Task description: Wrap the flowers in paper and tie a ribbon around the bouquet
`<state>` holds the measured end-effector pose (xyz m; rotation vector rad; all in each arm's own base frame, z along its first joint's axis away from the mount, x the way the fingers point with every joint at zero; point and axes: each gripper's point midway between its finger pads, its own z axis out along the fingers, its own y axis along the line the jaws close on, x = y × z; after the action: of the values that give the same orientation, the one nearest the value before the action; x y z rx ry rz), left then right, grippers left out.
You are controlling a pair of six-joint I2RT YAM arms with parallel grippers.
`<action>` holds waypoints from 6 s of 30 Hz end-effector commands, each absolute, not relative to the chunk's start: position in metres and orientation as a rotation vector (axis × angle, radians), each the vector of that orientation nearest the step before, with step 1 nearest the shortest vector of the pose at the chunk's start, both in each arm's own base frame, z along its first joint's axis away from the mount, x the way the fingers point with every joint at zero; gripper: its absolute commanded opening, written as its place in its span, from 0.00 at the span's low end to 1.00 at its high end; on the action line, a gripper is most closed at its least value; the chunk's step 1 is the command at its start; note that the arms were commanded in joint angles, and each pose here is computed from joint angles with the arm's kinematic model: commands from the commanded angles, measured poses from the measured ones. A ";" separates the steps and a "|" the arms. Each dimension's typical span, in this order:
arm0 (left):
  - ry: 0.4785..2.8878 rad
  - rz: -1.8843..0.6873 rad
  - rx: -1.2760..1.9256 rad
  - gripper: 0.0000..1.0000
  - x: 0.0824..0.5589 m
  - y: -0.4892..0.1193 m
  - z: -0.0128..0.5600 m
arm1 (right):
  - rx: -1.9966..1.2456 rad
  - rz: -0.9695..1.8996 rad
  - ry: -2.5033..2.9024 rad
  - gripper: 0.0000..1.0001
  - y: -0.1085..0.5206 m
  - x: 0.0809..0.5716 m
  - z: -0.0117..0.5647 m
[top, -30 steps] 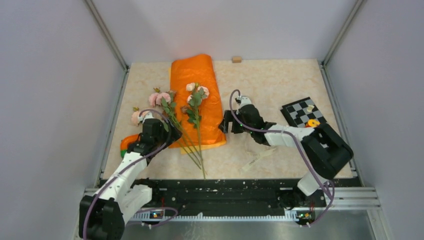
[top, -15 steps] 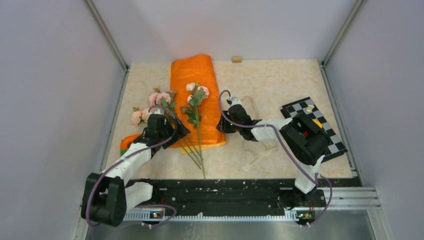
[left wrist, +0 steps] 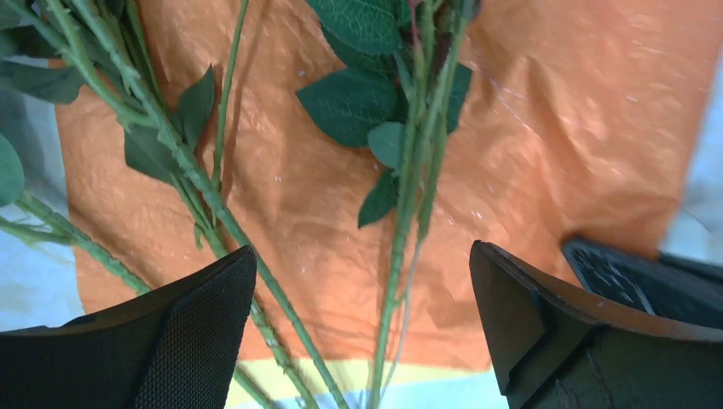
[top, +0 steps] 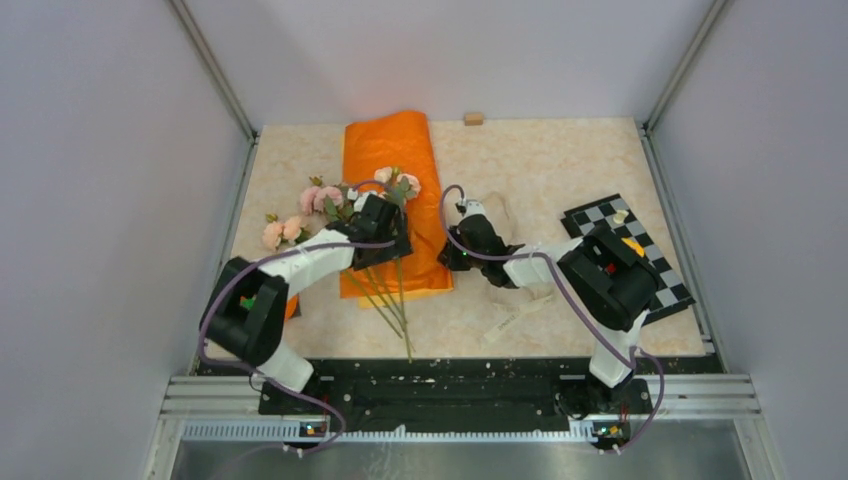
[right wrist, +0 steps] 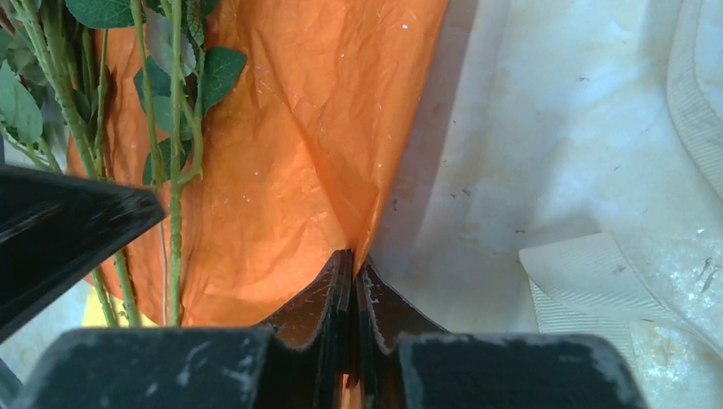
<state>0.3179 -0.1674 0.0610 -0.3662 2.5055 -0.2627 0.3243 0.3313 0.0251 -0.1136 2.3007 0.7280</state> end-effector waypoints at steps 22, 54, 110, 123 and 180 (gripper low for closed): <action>2.559 0.481 -0.470 0.37 0.369 -0.022 0.030 | 0.167 0.601 2.243 0.00 0.253 0.313 0.016; 2.154 -0.732 -0.007 0.99 0.322 -0.177 0.197 | 0.001 0.220 2.120 0.90 0.145 0.281 0.119; 2.434 -0.460 -0.452 0.99 0.286 -0.124 0.072 | 0.508 -0.169 1.981 0.89 -0.040 0.565 0.208; 2.495 -0.638 -0.462 0.99 0.299 -0.140 0.036 | 0.161 0.537 2.132 0.80 0.200 0.378 0.113; 2.542 -0.551 -0.147 0.67 0.318 -0.197 0.084 | 0.093 0.350 2.481 0.50 0.223 0.308 -0.035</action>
<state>0.3024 -0.2056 0.0672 -0.1987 2.5592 -0.7745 0.3500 0.2557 0.0304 0.1432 2.2319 0.5713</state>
